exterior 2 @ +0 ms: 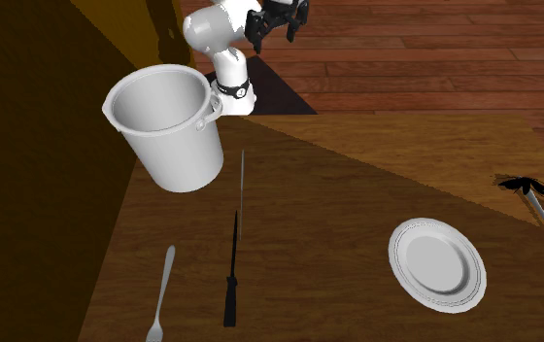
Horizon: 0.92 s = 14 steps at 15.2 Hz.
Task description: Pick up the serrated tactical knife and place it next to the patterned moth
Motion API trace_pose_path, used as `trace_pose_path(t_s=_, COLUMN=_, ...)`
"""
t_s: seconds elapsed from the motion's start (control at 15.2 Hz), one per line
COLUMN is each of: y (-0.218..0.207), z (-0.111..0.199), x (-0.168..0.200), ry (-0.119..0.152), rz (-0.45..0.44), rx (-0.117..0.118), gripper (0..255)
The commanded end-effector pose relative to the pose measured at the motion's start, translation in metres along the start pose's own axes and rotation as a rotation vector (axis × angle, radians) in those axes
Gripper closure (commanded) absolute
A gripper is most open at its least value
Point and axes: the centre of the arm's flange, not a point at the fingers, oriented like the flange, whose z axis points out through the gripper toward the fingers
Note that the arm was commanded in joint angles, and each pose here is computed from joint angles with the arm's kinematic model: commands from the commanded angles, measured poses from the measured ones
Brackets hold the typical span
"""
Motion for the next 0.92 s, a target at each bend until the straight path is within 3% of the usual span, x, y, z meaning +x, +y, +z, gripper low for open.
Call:
trace_pose_path(t_s=0.0, y=0.000, z=0.000, x=0.000, ry=0.000, rz=0.000, rx=0.000, gripper=0)
trace_pose_path(t_s=0.86, y=0.099, z=0.037, x=0.128, ry=0.058, rz=0.086, rx=0.017, gripper=0)
